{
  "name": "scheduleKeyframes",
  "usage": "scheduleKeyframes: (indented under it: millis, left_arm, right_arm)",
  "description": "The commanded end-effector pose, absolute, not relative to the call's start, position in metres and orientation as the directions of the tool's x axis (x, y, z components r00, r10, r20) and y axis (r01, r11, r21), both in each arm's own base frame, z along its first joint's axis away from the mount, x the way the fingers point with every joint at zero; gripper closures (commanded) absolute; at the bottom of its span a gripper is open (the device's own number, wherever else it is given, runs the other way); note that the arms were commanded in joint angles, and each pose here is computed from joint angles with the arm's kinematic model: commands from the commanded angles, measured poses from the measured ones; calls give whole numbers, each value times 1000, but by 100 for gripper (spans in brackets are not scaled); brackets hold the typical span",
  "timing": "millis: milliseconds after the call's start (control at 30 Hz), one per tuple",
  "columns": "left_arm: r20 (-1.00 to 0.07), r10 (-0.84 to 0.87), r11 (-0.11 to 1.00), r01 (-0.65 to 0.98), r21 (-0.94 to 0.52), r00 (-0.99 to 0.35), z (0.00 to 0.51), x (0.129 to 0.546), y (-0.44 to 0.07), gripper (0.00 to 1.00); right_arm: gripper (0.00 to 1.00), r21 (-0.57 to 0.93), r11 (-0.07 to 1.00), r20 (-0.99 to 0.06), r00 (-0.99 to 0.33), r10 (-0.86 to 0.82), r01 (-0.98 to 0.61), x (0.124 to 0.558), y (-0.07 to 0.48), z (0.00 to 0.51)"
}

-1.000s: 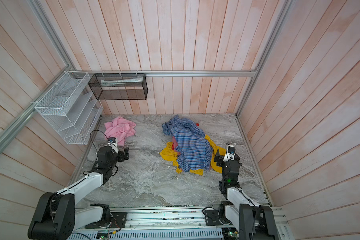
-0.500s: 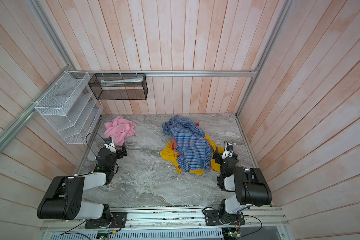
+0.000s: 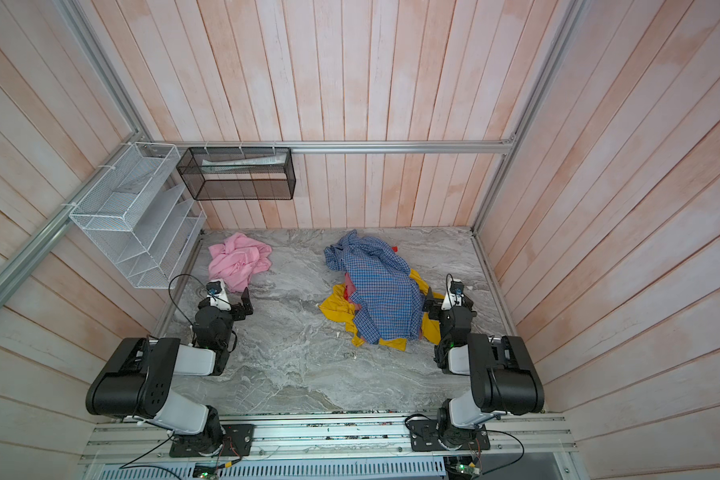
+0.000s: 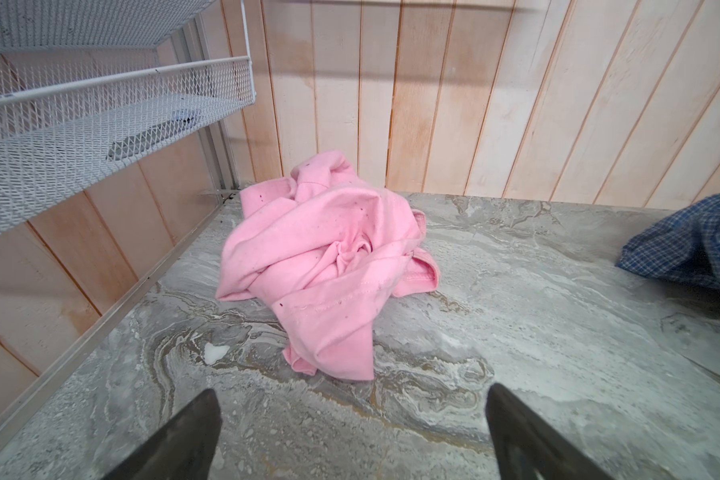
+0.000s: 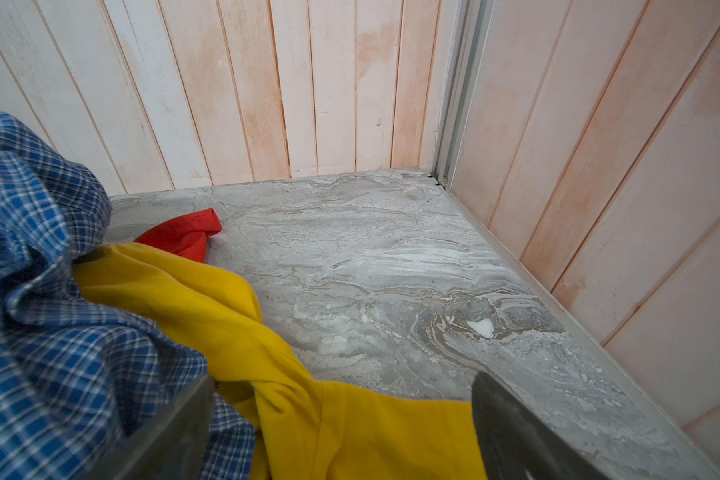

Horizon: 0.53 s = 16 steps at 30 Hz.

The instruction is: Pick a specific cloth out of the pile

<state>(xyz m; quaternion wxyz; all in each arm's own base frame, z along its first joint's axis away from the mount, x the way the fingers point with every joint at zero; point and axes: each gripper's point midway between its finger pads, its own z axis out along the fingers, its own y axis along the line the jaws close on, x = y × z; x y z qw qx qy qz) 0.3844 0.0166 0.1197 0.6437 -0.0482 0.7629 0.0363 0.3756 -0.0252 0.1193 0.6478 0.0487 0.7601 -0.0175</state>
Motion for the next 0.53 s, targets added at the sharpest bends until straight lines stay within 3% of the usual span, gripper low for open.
scheduleKeyframes:
  millis: [0, 500]
  left_arm:
    - [-991, -20, 994, -112, -5, -133, 129, 387, 16, 0]
    - [-991, -20, 994, -111, -6, -131, 130, 387, 16, 0]
  right_arm:
    - [3, 27, 996, -988, -150, 39, 84, 378, -22, 123]
    - [3, 24, 996, -988, -150, 37, 84, 378, -22, 123]
